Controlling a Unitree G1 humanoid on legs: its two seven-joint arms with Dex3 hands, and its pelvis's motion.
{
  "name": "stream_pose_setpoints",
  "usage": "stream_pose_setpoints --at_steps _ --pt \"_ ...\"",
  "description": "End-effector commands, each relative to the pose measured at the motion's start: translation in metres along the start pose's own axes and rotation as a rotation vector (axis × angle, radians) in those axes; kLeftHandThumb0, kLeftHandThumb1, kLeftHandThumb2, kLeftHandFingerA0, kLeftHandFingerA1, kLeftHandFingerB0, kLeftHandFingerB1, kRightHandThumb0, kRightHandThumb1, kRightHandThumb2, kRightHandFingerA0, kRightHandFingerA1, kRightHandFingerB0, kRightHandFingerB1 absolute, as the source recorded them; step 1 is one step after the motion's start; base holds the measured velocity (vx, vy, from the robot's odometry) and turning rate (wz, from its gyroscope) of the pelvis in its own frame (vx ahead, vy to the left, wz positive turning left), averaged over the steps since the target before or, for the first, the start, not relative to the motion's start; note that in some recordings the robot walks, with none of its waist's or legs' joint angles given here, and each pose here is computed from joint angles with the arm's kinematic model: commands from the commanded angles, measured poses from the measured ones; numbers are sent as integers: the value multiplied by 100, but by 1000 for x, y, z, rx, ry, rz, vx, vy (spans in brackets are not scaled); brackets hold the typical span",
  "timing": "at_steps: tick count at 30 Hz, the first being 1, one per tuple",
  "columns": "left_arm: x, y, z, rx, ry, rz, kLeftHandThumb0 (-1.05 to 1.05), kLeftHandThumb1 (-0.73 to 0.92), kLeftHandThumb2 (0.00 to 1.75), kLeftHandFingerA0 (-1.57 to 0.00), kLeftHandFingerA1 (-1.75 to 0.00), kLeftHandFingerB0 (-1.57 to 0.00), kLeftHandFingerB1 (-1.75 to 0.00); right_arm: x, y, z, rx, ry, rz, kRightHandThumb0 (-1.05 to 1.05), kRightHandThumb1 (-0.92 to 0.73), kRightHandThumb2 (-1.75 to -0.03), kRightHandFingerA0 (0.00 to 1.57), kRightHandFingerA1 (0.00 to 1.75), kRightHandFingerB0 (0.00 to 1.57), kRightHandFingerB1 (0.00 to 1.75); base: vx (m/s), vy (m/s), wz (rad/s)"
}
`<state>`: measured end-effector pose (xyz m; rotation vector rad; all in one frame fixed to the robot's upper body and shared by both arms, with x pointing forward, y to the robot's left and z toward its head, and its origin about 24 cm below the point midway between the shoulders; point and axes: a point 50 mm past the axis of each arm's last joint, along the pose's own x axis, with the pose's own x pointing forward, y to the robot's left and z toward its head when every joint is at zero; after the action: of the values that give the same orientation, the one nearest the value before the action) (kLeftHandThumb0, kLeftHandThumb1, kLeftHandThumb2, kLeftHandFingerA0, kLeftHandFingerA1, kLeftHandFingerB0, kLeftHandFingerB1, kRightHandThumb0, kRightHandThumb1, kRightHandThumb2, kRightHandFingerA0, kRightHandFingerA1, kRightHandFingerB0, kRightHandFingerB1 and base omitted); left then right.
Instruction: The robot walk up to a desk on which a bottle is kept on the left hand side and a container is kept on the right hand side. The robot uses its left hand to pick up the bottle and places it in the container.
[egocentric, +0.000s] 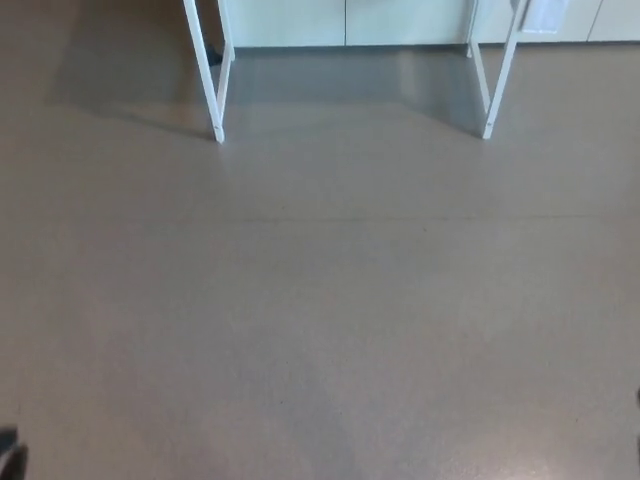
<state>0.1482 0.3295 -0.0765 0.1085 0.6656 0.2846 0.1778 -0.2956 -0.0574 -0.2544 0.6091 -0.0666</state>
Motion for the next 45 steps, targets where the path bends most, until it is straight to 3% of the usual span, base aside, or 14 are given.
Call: stream_pose_setpoints --at_steps 1,4,5,8,12,13,14,18,25,26,31,32,33,45 --pt "-5 7 4 -42 -85 -37 -74 80 65 -35 -37 -36 -32 -6 -7 3 26 -22 35 -53 -89 -66 18 38 15 35 40 46 -8" --pt "-7 7 0 -25 -70 -36 -74 80 65 -36 -36 -36 -32 -8 -6 -1 31 -15 45 -53 -89 -66 18 38 16 35 143 172 -7" --pt "-8 8 -2 -19 -67 -33 -74 80 65 -38 -37 -38 -32 -9 -6 -2 26 -14 51 -32 -71 -119 2 49 1 48 148 237 -17" --pt "-13 7 -11 -1 -50 -23 -79 69 105 -37 -52 -35 -47 -14 -6 -10 7 3 66 -32 -71 -118 2 49 0 48 177 370 -35" --pt "-17 5 -14 28 -44 -31 -72 80 65 -44 -40 -45 -34 -17 -6 -15 5 17 73 -32 -71 -118 2 50 1 48 270 361 7" --pt "-19 4 -15 53 -38 -41 -75 71 106 -37 -53 -34 -48 -18 -6 -16 9 18 76 -32 -71 -118 2 50 0 48 218 169 4" --pt "-20 3 -16 67 -34 -54 -70 82 66 -42 -39 -45 -34 -18 -5 -16 20 17 77 -55 -83 -78 15 44 13 39 253 153 10" --pt "-21 1 -16 102 -38 -75 -75 72 106 -33 -50 -37 -49 -20 -5 -16 37 9 84 -33 -70 -117 2 50 0 49 247 81 11" --pt "-21 -1 -15 154 -45 -103 -73 82 66 -40 -37 -41 -33 -17 -5 -14 10 19 83 -33 -68 -116 2 49 0 48 292 -159 27" --pt "-21 -1 -15 161 -46 -105 -77 70 106 -37 -52 -31 -47 -17 -5 -14 9 18 81 -53 -83 -64 18 39 13 34 372 -233 71" --pt "-20 -1 -14 181 -48 -97 -78 73 73 -43 -39 -37 -35 -15 -6 -10 5 14 84 -56 -81 -77 16 43 13 38 413 -271 19" --pt "-19 -2 -14 179 -49 -97 -80 70 76 -42 -42 -39 -38 -14 -6 -10 3 16 85 -32 -69 -116 2 49 0 48 358 -113 -2" --pt "-18 -2 -13 174 -49 -95 -73 81 65 -46 -38 -42 -33 -13 -6 -9 -5 16 87 -56 -82 -77 16 42 13 38 358 -113 -10" --pt "-16 -3 -10 195 -59 -89 -72 80 65 -53 -42 -48 -34 -9 -4 -5 -24 15 94 -54 -82 -75 17 42 14 38 434 159 -18"
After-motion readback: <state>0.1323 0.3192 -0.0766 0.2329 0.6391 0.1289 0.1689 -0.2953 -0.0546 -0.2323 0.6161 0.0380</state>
